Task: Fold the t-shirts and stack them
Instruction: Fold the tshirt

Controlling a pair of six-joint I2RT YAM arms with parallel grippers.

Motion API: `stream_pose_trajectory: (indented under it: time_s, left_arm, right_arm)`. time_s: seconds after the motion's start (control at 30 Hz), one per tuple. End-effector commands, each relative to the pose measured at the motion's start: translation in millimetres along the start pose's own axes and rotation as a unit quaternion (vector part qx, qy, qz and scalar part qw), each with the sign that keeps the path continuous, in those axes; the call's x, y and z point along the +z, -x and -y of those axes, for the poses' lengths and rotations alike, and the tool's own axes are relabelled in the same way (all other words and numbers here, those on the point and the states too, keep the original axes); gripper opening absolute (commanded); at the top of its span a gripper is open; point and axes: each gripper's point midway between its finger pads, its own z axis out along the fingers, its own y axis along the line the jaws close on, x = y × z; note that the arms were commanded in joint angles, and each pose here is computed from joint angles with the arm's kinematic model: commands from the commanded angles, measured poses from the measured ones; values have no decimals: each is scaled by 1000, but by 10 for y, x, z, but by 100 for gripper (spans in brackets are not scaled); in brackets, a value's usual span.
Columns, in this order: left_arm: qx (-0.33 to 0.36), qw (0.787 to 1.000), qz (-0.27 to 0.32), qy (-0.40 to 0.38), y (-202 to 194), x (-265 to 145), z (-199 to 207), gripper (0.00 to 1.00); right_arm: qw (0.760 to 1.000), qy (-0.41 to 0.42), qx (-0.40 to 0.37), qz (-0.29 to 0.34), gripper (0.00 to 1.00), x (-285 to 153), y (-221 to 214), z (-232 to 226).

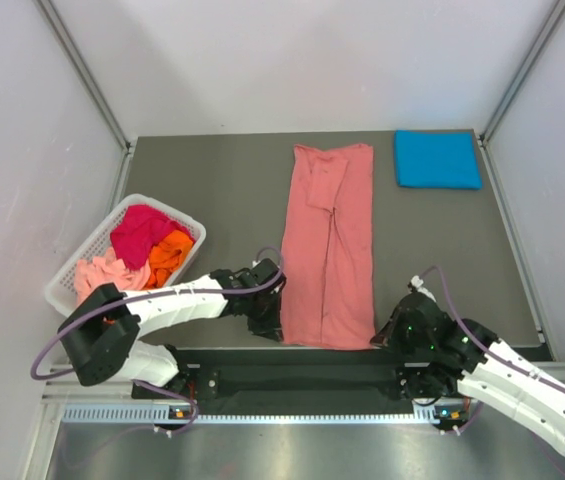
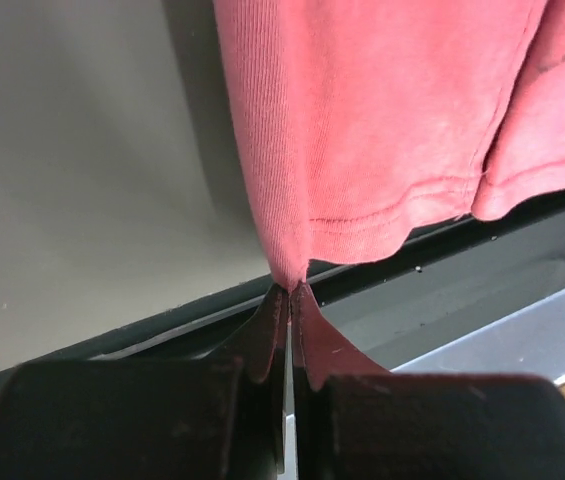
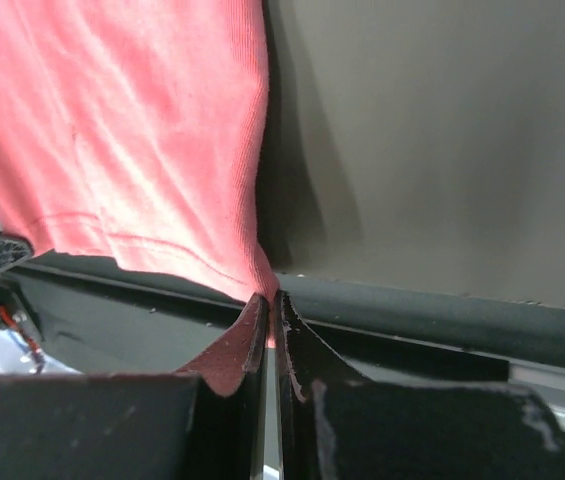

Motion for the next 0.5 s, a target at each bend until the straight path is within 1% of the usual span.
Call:
stream_pose_trajectory:
  time_s: [0.0,0.07,0.1,0.17,0.2,0.27,0.3,0.37,0.4,0.47]
  left_arm:
    - [-11,1000,12,-14,94,4,142,0]
    - [-3,1000,19,6,169,-2,135,0]
    - [2,1000,28,1,248,-43,222,0]
    - [7,999,38,9,346,-57,245,0]
    - [10,999,47,2,433,-108,328,0]
    - [10,998,56,3,579,-123,348,0]
    - [12,998,67,-5,685,-183,432,0]
    - [4,997,80,0,942,-229,429,0]
    - [10,997,81,-1,981,-235,469,0]
    - [10,996,88,7,1185,-228,425,0]
  right_arm:
    - [999,10,-24,23,0,-41,114,-123]
    - [999,11,-36,33,0,-57,191,-221]
    - [998,10,-40,44,0,-66,253,-268]
    - [997,-5,-61,54,0,-65,339,-311]
    - [995,-2,-67,75,0,-100,450,-414]
    - [992,-10,-89,86,0,-113,570,-541]
    - [991,-9,-96,97,0,-105,646,-605]
    - [986,-13,-127,106,0,-68,793,-729]
    - [987,-12,-123,108,0,-50,840,-784]
    - [984,-28,-143,103,0,40,929,-812]
